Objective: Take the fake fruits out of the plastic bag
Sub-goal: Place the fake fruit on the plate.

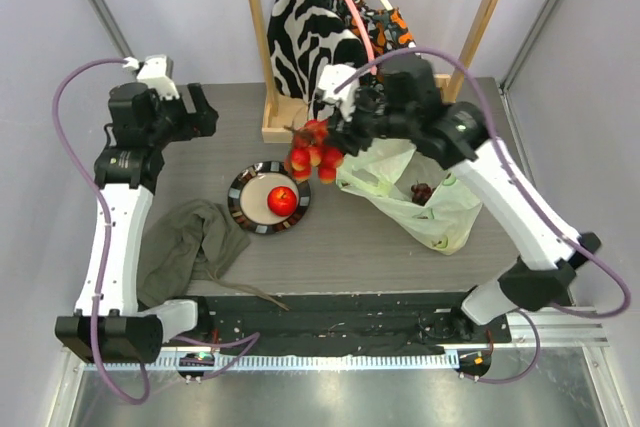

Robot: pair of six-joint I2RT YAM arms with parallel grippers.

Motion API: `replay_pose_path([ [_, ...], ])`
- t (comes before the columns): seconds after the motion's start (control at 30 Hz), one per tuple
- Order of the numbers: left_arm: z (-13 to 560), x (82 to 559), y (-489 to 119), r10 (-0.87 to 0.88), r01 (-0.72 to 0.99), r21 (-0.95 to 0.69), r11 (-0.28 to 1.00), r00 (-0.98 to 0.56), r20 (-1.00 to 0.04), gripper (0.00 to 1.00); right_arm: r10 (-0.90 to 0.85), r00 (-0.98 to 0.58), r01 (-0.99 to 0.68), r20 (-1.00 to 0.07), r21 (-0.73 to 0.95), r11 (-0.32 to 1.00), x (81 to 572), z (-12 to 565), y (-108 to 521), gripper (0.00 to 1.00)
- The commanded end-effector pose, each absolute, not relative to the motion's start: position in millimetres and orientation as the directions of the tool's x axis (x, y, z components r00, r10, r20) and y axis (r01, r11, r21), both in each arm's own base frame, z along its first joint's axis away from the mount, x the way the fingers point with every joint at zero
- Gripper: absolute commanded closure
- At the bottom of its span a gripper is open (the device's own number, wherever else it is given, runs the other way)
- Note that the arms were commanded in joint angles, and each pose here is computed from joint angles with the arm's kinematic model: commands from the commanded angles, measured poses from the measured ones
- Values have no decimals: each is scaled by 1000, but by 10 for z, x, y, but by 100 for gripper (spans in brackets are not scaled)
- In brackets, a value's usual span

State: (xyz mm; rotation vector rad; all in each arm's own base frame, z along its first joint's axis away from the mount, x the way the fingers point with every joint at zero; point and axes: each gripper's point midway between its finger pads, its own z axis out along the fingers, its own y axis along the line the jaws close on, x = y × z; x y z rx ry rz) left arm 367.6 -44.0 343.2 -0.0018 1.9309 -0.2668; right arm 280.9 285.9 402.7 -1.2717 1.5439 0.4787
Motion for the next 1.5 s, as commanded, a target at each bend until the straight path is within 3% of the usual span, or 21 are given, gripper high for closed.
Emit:
replay_pose_path([
  [0.0,3838,3415,-282,-184,113,-216,970,-240,-953,12,-432,132,-876,-892,-309,370,3215,3850,3351,73],
  [0.5,3651,3106,-124,-267,67,-291,954,-243,-933,13,-574,24,-864,-818,-307,400,4129,2511,3946,76],
  [0.9,3485,3113,-158,-296,73,-326,942,-272,-916,14,-626,-31,-900,-779,-251,357,3992,1723,4400,76],
  [1.1,3451,3154,-158,-300,74,-333,940,-286,-910,14,-611,-35,-880,-791,-265,393,4082,1668,4668,75],
  [1.3,3439,3225,-176,-310,84,-347,934,-293,-904,14,-625,-66,-865,-778,-269,425,4152,1537,4661,67],
  [1.47,3479,3292,-199,-320,98,-360,928,-288,-903,15,-595,-94,-857,-799,-239,456,4108,1659,4680,48],
])
